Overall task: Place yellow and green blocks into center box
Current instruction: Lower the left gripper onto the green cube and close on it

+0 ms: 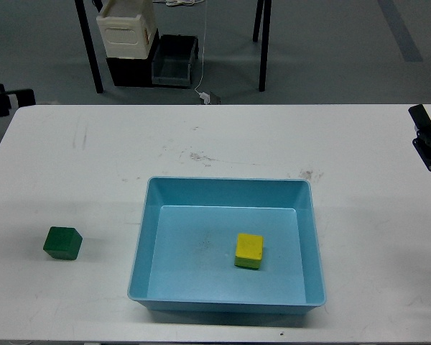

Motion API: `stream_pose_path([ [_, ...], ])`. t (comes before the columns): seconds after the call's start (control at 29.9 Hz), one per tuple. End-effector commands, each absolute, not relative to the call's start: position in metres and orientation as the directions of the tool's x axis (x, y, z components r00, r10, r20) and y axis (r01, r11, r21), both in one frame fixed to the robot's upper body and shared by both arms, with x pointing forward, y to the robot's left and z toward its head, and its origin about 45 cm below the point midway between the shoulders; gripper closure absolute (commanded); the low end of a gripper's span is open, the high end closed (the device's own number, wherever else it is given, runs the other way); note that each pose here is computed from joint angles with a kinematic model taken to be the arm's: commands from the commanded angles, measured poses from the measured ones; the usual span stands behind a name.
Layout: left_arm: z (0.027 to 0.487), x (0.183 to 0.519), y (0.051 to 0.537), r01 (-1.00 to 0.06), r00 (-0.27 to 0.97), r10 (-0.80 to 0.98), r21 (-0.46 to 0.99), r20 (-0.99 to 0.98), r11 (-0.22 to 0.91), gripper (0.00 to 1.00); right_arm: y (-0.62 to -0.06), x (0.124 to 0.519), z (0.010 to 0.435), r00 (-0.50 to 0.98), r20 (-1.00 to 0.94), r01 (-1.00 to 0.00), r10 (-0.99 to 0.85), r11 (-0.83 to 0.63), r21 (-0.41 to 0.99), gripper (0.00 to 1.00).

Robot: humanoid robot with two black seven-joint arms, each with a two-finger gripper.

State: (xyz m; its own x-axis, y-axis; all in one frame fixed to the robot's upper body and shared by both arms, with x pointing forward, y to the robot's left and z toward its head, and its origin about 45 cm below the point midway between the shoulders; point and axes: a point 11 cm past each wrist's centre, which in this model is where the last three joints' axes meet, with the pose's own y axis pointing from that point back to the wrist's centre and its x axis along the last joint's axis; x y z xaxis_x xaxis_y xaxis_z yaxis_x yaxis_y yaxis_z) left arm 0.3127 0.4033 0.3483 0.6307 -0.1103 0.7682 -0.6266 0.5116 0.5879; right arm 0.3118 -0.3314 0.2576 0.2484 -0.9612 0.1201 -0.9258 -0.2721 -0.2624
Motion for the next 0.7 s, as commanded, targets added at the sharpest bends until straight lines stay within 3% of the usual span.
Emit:
stream_pose_path([
  [0.0, 0.333, 0.306, 0.394, -0.582, 0.648, -0.171, 0.628, 0.742, 0.516, 0.00, -0.334, 0.306, 0.250, 0.241, 0.113, -0.934, -0.964, -0.263, -0.244, 0.00],
  [0.1, 0.309, 0.298, 0.385, -0.524, 0.681, -0.218, 0.674, 0.699, 0.521, 0.00, -0.334, 0.303, 0.245, 0.239, 0.103, -0.938, -0.966, -0.257, -0.232, 0.00],
  [0.37, 0.228, 0.262, 0.388, -0.323, 0.725, -0.481, 0.860, 0.493, 0.394, 0.00, -0.335, 0.297, 0.236, 0.236, 0.094, -0.945, -0.967, -0.251, -0.210, 0.00],
  [0.67, 0.201, 0.263, 0.383, -0.283, 0.744, -0.485, 0.875, 0.459, 0.393, 0.00, -0.339, 0.290, 0.231, 0.226, 0.086, -0.948, -0.970, -0.240, -0.209, 0.00],
])
